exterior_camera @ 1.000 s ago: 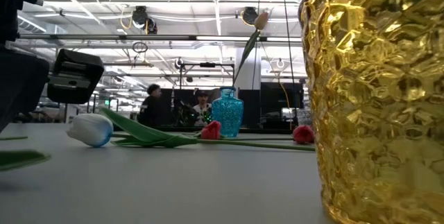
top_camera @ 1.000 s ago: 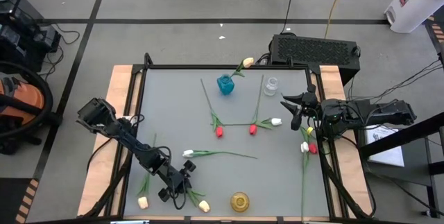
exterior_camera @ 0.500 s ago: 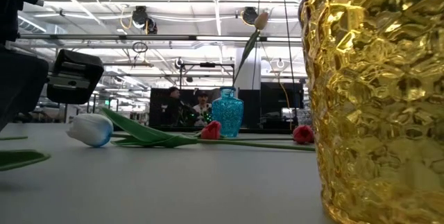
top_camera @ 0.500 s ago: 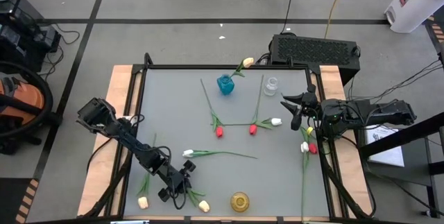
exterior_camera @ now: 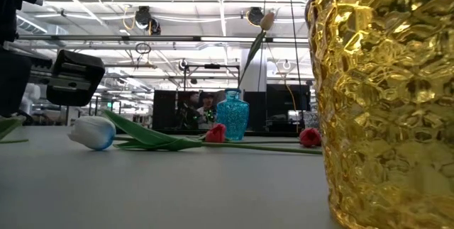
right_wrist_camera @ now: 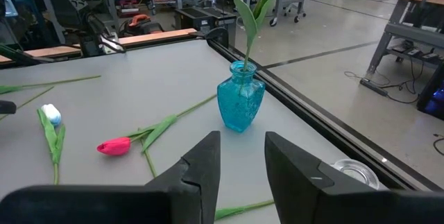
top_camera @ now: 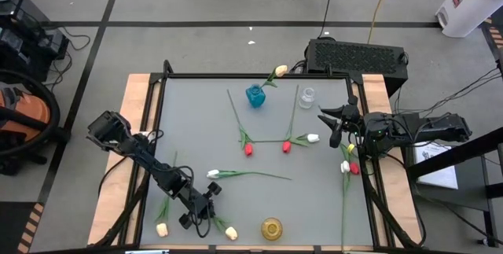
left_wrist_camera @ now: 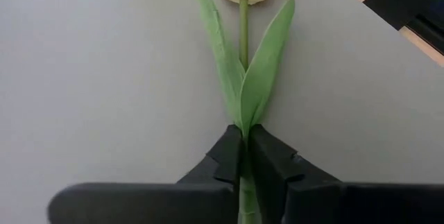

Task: Sort flowers into vase by color
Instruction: Put the right yellow flower into the blue vase

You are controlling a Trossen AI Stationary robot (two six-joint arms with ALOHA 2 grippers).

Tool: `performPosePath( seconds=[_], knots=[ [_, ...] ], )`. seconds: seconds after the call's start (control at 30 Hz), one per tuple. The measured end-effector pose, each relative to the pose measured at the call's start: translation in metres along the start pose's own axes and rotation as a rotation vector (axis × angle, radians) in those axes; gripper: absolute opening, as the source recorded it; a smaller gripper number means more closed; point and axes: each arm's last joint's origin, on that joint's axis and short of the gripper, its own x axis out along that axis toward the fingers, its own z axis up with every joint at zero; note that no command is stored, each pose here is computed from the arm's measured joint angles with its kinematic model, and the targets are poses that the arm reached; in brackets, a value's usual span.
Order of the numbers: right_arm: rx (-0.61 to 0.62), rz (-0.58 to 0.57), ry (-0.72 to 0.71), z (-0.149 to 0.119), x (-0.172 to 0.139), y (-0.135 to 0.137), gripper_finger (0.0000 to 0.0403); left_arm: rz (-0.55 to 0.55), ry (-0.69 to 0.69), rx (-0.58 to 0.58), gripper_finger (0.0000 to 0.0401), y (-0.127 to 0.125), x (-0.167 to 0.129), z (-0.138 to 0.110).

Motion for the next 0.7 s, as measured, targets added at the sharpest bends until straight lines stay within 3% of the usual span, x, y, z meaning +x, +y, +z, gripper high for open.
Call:
performPosePath(
  seconds=[0.47, 0.7],
  knots=[
    [0.0, 0.0, 0.0, 0.0, 0.0, 0.0, 0.0105, 0.016, -0.015, 0.031, 0.0018, -0.001, -0.034, 0.009],
    [0.0, 0.0, -0.001, 0.0, 0.0, 0.0, 0.0105, 0.13, -0.079, 0.127, 0.0017, 0.001, -0.071, 0.019]
  ],
)
